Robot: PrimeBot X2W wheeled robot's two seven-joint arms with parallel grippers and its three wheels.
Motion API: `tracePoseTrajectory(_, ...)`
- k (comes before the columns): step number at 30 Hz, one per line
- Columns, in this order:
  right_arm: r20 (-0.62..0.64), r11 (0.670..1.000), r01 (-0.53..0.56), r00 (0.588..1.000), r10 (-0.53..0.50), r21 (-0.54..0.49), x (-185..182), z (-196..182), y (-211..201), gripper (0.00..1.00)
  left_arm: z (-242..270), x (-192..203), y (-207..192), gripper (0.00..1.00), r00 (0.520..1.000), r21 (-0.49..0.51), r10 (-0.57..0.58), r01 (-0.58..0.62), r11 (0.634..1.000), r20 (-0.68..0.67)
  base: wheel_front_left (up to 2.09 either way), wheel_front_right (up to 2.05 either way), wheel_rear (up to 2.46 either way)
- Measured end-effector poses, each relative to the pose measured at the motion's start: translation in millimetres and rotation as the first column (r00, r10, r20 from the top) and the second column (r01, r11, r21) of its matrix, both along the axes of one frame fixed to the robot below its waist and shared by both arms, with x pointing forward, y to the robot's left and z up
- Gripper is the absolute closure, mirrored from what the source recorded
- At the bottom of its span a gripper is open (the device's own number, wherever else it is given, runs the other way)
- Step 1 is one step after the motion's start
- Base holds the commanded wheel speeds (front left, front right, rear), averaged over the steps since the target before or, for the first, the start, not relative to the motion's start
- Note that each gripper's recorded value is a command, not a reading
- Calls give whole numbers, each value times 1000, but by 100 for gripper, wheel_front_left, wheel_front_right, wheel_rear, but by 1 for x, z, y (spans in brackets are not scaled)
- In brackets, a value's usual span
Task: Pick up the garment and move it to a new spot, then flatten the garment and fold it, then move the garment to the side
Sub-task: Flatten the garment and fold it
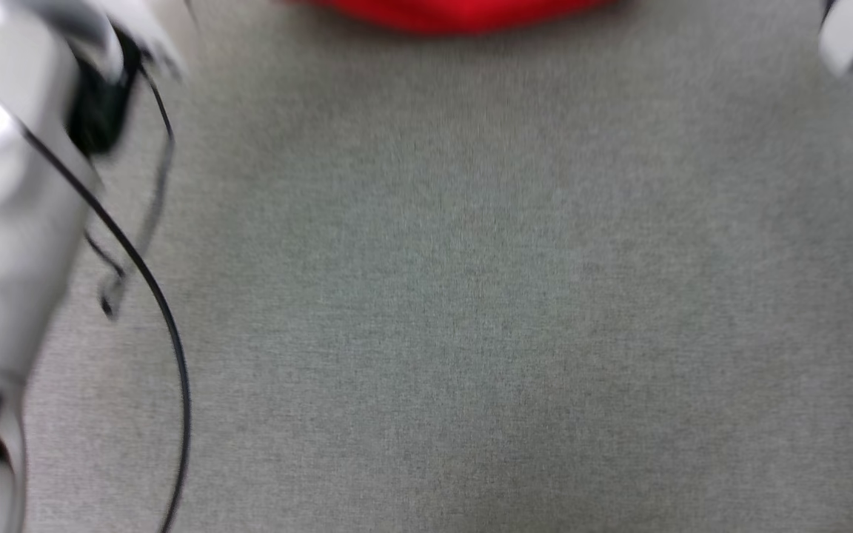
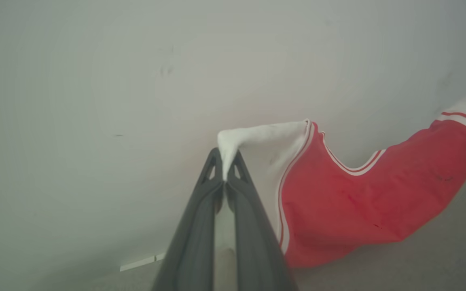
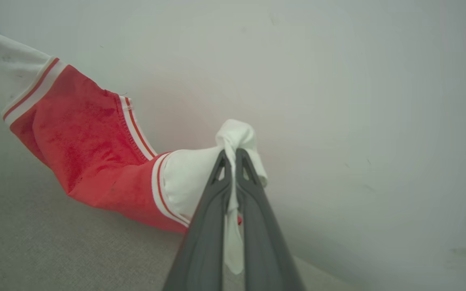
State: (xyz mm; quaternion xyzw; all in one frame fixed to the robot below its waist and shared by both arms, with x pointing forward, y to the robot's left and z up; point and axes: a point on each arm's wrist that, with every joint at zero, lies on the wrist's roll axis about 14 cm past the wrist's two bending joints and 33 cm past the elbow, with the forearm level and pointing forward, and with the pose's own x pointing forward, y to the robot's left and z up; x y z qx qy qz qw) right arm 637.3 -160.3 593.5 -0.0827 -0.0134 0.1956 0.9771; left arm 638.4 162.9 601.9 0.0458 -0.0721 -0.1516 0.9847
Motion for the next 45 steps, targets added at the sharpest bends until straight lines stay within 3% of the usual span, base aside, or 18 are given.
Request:
tracePoseTrajectory(11, -196, 999, -28, 980, 35, 39, -122, -77, -12, 100, -69, -122, 26, 100, 983, -85, 74, -89, 992, -168, 0, 0, 0)
tracePoseTrajectory(23, -394, 990, 95, 918, -46, 106, -240, -148, -42, 100, -142, -251, 49, 100, 901, -129, 159, -228, 965, -403, 0, 0, 0)
tracePoseTrajectory(38, -608, 962, 258, 779, -156, 84, -353, -221, -79, 100, -200, -346, 60, 100, 774, -109, 209, -336, 935, -598, 0, 0, 0)
tracePoseTrajectory(43, -624, 954, 281, 766, -156, 106, -362, -223, -74, 100, -205, -353, 57, 100, 763, -122, 206, -349, 929, -613, 0, 0, 0)
tracePoseTrajectory(44, -612, 952, 285, 775, -159, 114, -358, -219, -75, 78, -205, -353, 56, 100, 765, -125, 205, -348, 929, -611, 0, 0, 0)
tracePoseTrajectory(45, -600, 951, 287, 783, -163, 117, -354, -215, -76, 0, -204, -353, 56, 100, 768, -125, 204, -347, 930, -607, 0, 0, 0)
